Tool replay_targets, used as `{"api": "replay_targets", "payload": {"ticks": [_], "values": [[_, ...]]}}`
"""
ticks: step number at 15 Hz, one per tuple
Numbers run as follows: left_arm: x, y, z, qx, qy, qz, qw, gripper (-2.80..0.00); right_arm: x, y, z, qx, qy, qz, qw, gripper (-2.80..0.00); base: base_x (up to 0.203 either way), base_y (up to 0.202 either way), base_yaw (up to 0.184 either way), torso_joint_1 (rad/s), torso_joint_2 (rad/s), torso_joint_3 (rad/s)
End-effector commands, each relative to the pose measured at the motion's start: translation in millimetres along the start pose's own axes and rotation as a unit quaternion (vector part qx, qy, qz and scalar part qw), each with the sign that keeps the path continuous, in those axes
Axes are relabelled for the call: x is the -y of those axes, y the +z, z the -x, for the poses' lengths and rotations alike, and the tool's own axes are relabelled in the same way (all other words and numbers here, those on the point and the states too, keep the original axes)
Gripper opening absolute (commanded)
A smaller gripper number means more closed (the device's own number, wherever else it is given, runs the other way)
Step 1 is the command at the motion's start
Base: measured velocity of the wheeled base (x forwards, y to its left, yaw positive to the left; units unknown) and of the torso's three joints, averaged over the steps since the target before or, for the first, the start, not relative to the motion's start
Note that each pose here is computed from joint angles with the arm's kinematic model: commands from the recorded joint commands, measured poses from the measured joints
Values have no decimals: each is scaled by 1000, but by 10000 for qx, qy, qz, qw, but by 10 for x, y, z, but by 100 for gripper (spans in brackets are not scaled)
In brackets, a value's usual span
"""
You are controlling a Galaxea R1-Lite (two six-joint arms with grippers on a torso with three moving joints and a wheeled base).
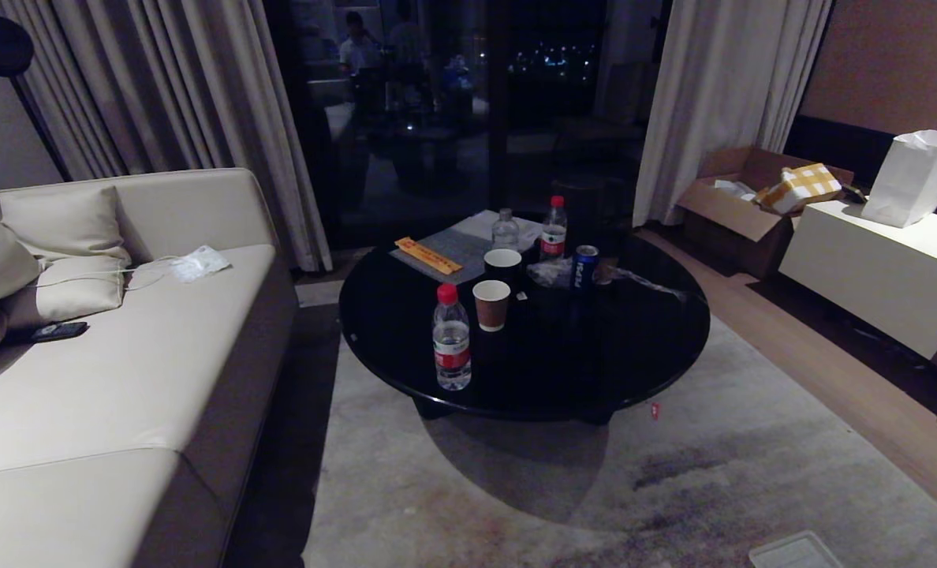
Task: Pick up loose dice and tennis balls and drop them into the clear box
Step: Put the toys in the box
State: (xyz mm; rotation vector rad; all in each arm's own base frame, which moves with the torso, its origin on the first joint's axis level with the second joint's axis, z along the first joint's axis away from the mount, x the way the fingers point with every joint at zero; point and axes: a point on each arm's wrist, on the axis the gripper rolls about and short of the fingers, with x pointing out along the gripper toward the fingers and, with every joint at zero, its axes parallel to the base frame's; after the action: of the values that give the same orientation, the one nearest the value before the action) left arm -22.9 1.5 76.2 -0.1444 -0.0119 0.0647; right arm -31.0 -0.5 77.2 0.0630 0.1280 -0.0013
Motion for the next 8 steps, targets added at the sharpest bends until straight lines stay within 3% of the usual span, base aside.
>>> {"api": "replay_targets", "payload": {"ticks": [1,8], "values": [[-1,-3,-2,-12,5,7,10000,-280,0,-4,-2,-12,1,4,10000,-280,-183,0,-2,2,3,6],[-1,-4,-1,-5,4,7,10000,-280,0,-2,0,-6,1,-1,10000,-280,-182,0,0,2,2,2]]}}
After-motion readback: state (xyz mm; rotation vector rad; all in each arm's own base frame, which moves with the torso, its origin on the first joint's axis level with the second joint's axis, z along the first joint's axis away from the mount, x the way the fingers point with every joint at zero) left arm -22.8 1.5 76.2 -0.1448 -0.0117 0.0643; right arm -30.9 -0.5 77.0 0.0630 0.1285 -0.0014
